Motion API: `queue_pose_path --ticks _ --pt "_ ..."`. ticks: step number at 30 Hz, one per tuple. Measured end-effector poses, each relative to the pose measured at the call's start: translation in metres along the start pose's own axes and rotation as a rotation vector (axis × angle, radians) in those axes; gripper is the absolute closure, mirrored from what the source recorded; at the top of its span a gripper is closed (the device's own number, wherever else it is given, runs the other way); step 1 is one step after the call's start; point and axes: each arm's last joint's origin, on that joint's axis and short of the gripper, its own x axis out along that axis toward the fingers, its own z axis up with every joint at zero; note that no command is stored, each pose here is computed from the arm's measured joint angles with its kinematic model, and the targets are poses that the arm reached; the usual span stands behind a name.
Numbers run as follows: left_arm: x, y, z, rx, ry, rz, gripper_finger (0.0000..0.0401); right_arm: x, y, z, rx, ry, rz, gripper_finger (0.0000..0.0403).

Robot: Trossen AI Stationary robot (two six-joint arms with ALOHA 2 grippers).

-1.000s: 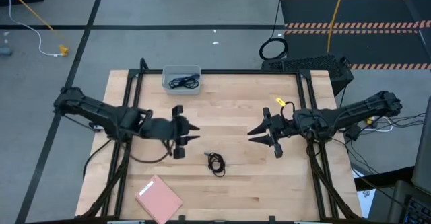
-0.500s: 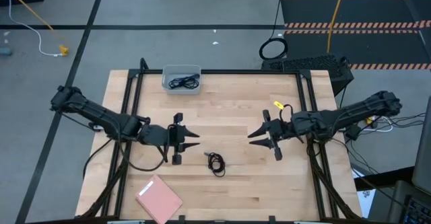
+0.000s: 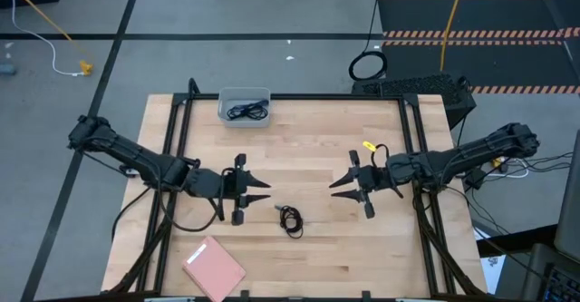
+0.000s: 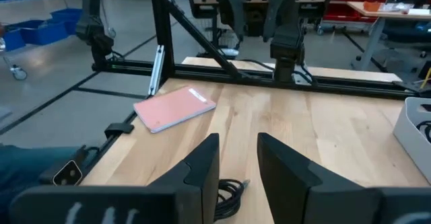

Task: Pick and place USB-C Cables
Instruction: Put the black charger cable into the white bin

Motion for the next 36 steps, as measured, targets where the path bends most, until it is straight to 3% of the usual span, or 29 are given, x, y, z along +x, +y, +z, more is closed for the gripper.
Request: queue_pose_path --ticks 9,15,23,30,36 --pt "-0.002 -0.006 0.005 -0.042 -0.053 -0.025 0.0279 0.0 -0.001 0.005 0.0 0.005 -0.034 0.031" --pt "0.005 -0.012 -0.002 -0.028 -0.022 -0.003 0.0279 0.0 -0.002 0.017 0.017 0.077 -0.099 0.031" --pt "0.022 -0.009 -0.012 -0.017 0.042 0.022 0.0275 0.002 -0.002 0.015 0.005 0.149 -0.105 0.031" --pt "0.035 0.003 -0.014 -0.086 0.068 0.005 0.0225 0.001 -0.003 0.008 0.038 0.219 -0.112 0.031" --pt "0.06 -0.002 -0.018 -0.072 0.147 -0.045 0.0181 0.001 -0.003 0.006 0.072 0.238 -0.118 0.031"
